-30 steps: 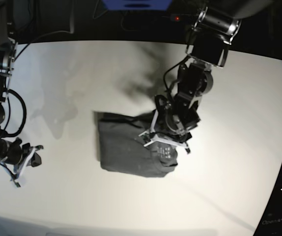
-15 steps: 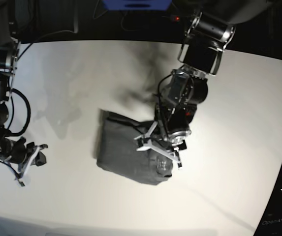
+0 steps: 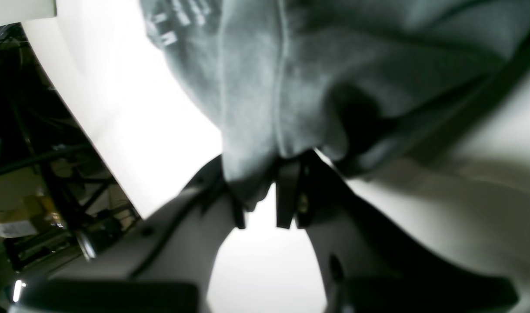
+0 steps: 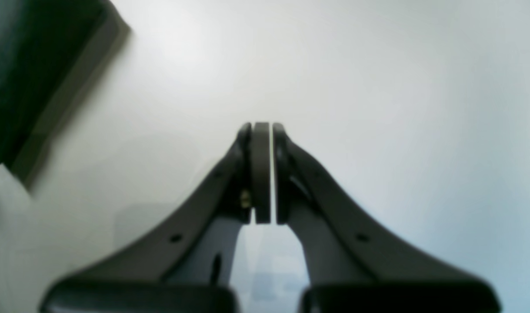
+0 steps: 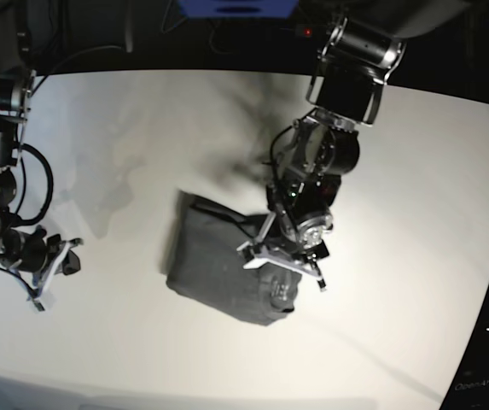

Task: Fold the T-shirt properly
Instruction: 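Grasp the bundle's edge with the left gripper and lift it, then move the right gripper to the bundle's opposite edge and grasp it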

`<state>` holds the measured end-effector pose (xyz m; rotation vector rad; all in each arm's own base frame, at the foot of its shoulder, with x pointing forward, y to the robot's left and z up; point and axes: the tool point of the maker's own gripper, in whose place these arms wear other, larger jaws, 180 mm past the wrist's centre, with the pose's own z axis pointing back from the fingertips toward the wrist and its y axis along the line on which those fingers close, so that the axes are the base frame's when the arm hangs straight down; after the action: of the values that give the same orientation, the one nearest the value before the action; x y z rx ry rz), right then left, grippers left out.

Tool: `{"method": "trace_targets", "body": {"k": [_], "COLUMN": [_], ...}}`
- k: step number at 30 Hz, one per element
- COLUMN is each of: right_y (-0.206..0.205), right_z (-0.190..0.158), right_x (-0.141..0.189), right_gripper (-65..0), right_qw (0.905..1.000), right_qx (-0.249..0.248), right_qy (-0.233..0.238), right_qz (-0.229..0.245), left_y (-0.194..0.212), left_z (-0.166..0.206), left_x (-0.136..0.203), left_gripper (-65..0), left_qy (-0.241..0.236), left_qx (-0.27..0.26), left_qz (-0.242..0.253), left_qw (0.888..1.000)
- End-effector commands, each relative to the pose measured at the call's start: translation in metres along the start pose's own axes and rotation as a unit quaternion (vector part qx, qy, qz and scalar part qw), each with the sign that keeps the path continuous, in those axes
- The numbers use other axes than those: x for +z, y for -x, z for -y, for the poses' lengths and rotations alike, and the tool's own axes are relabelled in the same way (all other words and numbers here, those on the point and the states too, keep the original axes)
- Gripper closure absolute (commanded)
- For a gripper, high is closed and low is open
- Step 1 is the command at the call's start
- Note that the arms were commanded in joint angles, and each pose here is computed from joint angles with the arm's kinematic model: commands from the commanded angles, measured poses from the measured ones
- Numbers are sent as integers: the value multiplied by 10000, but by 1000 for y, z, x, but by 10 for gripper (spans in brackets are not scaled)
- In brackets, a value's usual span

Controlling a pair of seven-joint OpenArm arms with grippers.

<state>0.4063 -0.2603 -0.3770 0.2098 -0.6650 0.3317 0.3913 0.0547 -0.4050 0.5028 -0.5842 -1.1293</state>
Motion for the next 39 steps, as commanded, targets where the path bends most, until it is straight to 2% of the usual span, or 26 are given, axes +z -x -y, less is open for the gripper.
{"method": "trace_targets", "body": {"k": [1,3,8,10,19,20,22,28,31,39], "right_y": [-23,-22,-18,-18,-17,-17,-17,-18,-18,-18], "right_z": [9,9,8,8,9,9,9,9,9,8], "right_x": [11,11,10,10,10,10,10,10,10,10], "right_gripper": [-7,-7,-7,-7,-7,-7,-7,-7,-7,-7], "right_qw": [9994,9994,9996,9996,9996,9996,9996,9995,9995,9995], "right_qx": [70,68,57,57,65,65,65,66,76,75], "right_qy": [89,87,78,78,90,90,90,90,84,77], "right_qz": [322,314,279,279,269,269,269,285,283,285], "left_y": [-10,-2,2,6,-1,0,0,-7,-5,4], "left_z": [-19,-16,-1,3,-3,0,-2,-9,0,22], "left_x": [4,3,3,3,11,13,22,42,41,29], "left_gripper": [-84,-127,-340,-398,-403,-394,-324,-14,-36,-36], "left_qy": [-238,-216,-140,-128,-311,-326,-469,-733,-661,-409], "left_qx": [51,19,-182,-310,-463,-478,-503,-431,-564,-917], "left_qz": [103,37,33,10,116,123,168,348,340,194], "left_qw": [9997,9998,9997,9994,9984,9982,9975,9958,9956,9948]}}
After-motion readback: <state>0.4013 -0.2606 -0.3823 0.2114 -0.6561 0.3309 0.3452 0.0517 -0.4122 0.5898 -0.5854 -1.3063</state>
